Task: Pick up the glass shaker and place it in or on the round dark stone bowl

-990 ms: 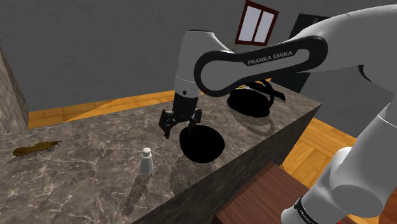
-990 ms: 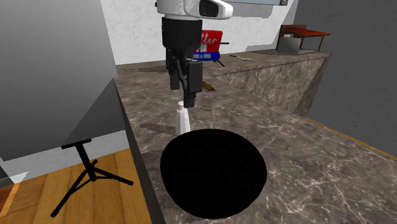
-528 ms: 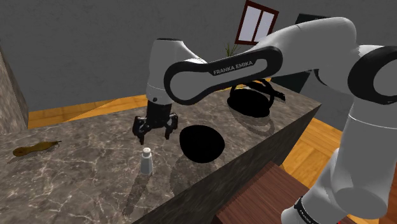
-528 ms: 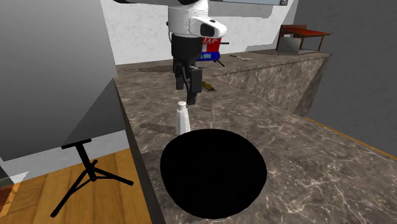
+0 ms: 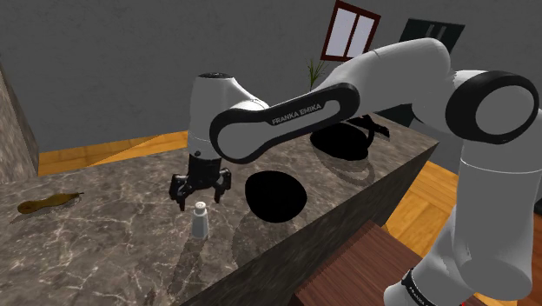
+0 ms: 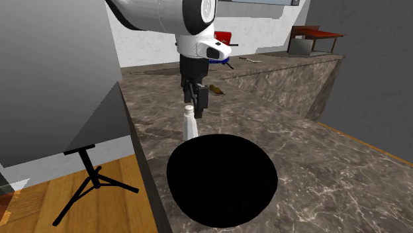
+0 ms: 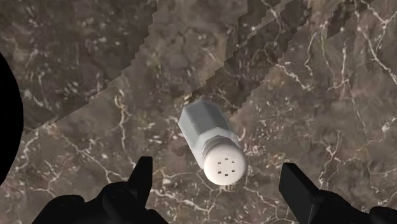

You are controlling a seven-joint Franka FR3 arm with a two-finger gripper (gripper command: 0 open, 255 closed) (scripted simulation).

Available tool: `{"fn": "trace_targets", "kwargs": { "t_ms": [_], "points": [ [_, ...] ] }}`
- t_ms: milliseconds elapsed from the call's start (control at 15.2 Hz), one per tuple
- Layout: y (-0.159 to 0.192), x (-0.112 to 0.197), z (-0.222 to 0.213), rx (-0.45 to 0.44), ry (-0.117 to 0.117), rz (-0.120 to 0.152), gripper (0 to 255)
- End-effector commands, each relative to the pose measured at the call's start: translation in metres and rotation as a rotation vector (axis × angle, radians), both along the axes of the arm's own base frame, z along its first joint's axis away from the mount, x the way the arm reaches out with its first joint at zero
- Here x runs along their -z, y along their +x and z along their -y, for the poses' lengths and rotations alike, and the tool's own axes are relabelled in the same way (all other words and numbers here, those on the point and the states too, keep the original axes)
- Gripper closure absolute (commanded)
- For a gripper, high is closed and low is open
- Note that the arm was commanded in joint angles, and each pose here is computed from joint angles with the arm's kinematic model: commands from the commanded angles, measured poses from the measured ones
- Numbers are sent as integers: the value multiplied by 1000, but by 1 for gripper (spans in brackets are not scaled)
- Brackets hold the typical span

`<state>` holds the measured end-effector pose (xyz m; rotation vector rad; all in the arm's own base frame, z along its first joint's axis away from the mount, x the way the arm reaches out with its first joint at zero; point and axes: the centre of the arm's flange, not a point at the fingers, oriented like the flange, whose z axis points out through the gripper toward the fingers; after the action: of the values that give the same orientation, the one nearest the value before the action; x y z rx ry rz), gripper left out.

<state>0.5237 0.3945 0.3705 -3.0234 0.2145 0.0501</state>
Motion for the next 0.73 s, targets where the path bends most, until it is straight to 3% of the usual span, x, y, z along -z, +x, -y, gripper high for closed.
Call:
{"fn": "trace_targets", "kwargs": {
  "t_ms": [0, 528, 594, 660],
  "points": [
    [0, 9, -1, 0, 0, 0, 0],
    [0, 9, -1, 0, 0, 0, 0],
    [0, 9, -1, 0, 0, 0, 255],
    [0, 9, -1, 0, 0, 0, 255]
  ]
}}
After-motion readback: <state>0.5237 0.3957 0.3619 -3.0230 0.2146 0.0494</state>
